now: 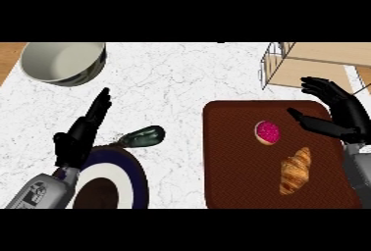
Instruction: Pick the cupcake from the tray and place it in the tiered shelf
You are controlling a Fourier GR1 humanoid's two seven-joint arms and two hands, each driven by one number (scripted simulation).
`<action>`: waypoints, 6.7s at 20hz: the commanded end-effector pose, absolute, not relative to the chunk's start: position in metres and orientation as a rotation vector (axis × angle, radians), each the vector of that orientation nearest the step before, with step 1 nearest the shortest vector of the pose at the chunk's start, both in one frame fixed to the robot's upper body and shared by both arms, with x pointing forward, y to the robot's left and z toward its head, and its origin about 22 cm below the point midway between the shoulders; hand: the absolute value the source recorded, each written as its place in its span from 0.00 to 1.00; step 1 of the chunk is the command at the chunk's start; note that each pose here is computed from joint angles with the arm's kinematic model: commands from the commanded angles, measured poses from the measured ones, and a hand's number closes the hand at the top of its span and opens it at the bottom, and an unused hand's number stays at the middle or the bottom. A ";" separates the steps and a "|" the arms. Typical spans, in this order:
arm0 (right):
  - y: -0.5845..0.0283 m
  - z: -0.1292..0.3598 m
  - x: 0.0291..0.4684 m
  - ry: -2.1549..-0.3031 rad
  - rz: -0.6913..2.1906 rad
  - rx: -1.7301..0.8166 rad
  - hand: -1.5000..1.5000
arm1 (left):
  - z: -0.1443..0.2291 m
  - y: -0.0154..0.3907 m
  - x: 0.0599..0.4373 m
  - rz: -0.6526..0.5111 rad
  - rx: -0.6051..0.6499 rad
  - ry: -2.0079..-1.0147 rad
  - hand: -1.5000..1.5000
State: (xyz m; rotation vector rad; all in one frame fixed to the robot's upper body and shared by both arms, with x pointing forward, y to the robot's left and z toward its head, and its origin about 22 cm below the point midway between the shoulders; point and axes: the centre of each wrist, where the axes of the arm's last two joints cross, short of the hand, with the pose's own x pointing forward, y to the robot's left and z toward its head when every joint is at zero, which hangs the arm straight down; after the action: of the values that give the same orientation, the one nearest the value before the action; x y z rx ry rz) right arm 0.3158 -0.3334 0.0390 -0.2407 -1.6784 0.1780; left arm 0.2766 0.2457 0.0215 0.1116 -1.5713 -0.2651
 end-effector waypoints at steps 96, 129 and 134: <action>-0.218 0.048 0.324 -1.158 1.242 -0.515 0.00 | 0.020 0.246 0.276 -0.262 0.110 -1.570 0.50; -0.114 0.060 0.291 -1.153 0.763 -0.759 1.00 | 0.016 0.199 0.280 -0.262 0.093 -1.572 0.50; -0.095 0.107 0.274 -1.396 0.482 -0.667 1.00 | 0.011 0.225 0.285 -0.247 0.094 -1.572 0.50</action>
State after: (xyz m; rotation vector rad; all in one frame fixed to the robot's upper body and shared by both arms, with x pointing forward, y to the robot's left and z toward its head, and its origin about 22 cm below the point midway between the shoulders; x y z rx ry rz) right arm 0.2884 -0.1148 0.0759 -0.7270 -1.2911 0.6542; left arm 0.2844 0.2182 0.0142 0.1004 -1.5733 -0.2569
